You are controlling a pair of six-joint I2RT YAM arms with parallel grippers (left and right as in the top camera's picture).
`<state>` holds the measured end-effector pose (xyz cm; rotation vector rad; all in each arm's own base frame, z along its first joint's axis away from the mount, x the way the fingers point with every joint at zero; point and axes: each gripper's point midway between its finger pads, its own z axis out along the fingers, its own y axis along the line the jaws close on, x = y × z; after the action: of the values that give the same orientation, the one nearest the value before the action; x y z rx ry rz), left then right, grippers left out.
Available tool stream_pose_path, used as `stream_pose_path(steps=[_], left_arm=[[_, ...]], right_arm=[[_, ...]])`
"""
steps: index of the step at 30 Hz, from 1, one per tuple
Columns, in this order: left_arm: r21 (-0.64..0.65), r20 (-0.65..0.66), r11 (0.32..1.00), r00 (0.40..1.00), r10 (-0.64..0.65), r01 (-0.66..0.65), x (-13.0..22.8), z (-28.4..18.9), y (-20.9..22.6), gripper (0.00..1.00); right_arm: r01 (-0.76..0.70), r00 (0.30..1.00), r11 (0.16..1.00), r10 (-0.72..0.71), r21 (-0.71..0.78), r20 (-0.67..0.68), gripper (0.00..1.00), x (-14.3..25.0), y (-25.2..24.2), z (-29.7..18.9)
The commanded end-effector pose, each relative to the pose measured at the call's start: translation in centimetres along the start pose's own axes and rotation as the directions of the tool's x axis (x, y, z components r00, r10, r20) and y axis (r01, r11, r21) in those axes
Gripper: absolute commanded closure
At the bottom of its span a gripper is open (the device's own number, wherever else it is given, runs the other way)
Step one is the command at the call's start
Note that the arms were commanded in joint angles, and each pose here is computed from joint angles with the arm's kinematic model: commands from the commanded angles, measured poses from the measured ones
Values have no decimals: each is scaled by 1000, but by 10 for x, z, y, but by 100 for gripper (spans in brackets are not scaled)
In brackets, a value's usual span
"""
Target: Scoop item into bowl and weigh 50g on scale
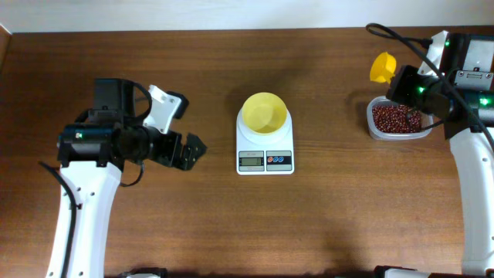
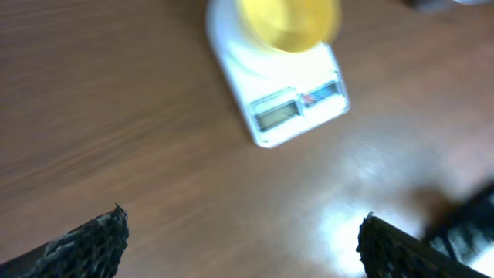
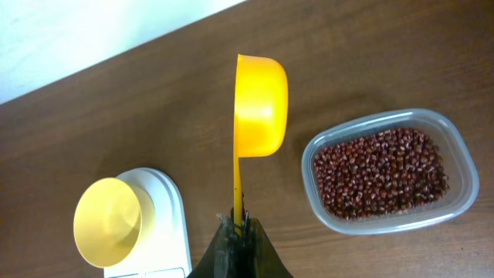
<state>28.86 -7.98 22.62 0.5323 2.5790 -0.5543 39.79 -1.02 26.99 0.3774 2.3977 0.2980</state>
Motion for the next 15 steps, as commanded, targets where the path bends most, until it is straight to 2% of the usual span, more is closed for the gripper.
stream_pose_path(steps=[1, 3, 5, 9, 15], left_arm=[[174, 17, 971, 986, 166, -166, -2, 9, -45, 1], [133, -14, 965, 973, 231, -227, 0, 18, -51, 1], [-88, -36, 992, 996, 84, -87, -9, 26, -21, 1], [-165, 62, 986, 997, 42, -31, -32, 26, -8, 1], [-90, 30, 991, 994, 106, -103, -32, 43, -37, 1]], right_arm=[[10, 1000, 1000, -10, 5, 22, 96, -5, 0, -6], [10, 1000, 1000, -10, 6, 19, 96, -4, 0, -6], [9, 1000, 1000, -9, 7, 15, 96, -3, 0, -6], [9, 1000, 1000, -9, 7, 15, 96, -3, 0, -6], [13, 1000, 1000, -13, 14, 18, 96, -4, -1, -6]])
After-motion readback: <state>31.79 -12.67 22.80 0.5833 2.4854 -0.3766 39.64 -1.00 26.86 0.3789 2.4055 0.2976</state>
